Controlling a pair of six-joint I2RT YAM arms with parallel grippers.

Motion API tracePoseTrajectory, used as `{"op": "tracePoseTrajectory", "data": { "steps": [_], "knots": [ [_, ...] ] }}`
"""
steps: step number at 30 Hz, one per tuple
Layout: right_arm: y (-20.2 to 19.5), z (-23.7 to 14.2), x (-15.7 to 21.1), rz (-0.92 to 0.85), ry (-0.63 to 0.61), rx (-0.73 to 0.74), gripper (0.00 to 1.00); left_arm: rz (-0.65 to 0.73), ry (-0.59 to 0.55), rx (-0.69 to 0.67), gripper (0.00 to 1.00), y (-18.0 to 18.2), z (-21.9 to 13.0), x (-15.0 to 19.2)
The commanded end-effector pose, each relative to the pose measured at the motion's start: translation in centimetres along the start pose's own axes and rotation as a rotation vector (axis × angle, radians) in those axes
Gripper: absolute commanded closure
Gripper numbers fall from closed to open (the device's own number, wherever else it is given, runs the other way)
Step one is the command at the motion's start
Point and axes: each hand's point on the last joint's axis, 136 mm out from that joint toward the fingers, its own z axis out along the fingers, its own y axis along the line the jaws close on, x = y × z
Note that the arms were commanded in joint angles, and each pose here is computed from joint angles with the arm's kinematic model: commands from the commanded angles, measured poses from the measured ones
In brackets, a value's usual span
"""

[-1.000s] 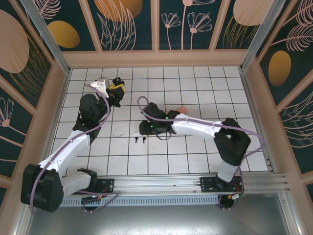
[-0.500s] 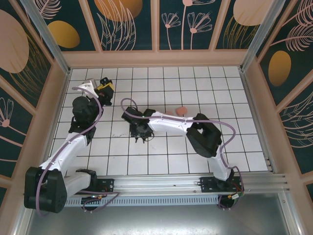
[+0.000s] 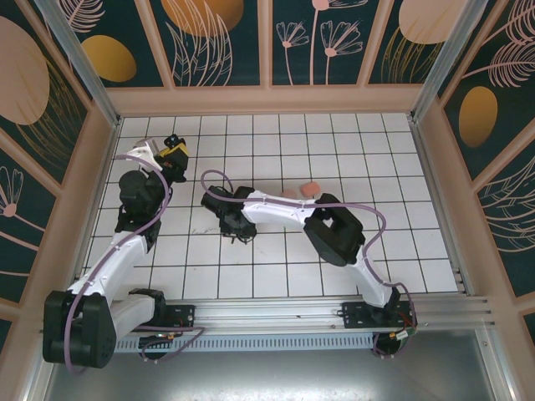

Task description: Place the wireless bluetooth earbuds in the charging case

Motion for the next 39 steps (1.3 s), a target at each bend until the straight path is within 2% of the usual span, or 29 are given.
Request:
{"op": "tracePoseTrajectory", "data": {
  "steps": [1,26,30,39],
  "knots": [
    [0.2,0.2,0.4,0.004,0.009,0.026,0.68,-0.007,-0.050,0.032,1.00,-0.6,-0.4,-1.2],
    [0.2,1.5,1.9,-0.003,0.049,0.055,0.66,-0.019,-0.042,0.045,1.00,-0.5,-0.4,-0.7],
    [0.2,2.0,1.8,-0.002,0.051,0.055,0.68,-0.021,-0.041,0.046,1.00,-0.5,-0.4,-0.6],
    [0.7,1.7,1.4,-0.012,0.040,0.031,0.81,-0.022,-0.038,0.052,1.00,-0.7,-0.4,-0.6]
  ]
}}
